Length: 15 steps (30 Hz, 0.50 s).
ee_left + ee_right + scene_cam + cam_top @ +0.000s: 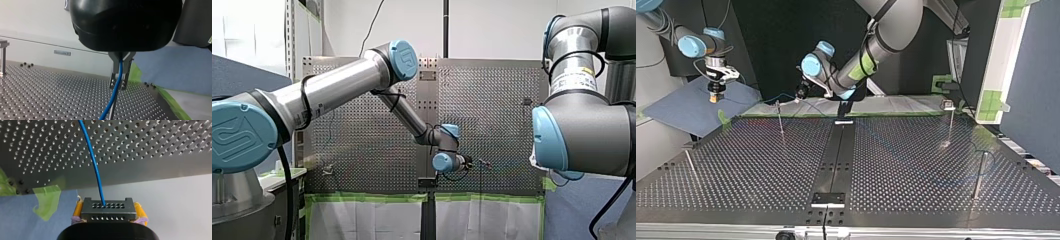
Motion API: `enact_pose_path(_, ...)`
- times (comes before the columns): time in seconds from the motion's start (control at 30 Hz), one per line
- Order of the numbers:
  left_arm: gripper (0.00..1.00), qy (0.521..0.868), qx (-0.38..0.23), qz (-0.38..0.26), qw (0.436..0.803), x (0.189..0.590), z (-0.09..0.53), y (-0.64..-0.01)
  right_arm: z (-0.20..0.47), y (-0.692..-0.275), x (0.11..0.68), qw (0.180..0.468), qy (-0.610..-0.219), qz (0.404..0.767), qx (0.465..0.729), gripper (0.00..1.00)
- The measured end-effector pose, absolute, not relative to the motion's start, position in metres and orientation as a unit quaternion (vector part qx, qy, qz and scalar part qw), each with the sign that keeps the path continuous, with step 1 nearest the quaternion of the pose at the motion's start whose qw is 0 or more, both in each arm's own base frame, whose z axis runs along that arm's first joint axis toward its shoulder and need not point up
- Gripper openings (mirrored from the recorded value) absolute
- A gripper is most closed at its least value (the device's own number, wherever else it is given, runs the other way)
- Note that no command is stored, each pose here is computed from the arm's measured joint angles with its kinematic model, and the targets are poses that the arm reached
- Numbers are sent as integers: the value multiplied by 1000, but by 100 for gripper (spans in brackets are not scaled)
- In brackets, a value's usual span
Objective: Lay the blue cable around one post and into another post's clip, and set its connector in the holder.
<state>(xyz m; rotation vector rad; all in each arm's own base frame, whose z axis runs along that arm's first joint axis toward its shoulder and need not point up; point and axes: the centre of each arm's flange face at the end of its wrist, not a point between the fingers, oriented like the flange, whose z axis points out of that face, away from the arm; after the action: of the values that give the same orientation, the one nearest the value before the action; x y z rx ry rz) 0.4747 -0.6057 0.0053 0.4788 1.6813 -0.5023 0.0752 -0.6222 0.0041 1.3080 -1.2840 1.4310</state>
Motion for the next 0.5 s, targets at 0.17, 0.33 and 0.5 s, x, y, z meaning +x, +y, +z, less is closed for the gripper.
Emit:
enact_pose_path(0.17,1,732,203,-214,614,481,5,-600,7,-626,79,387,-496,576,521,0)
enact_pose_path(0.33,1,735,200,-210,613,486,5,-595,8,-627,82,377,-485,586,529,0)
enact_pose_path(0.5,1,738,195,-207,612,492,4,-589,9,-626,84,365,-472,594,540,0)
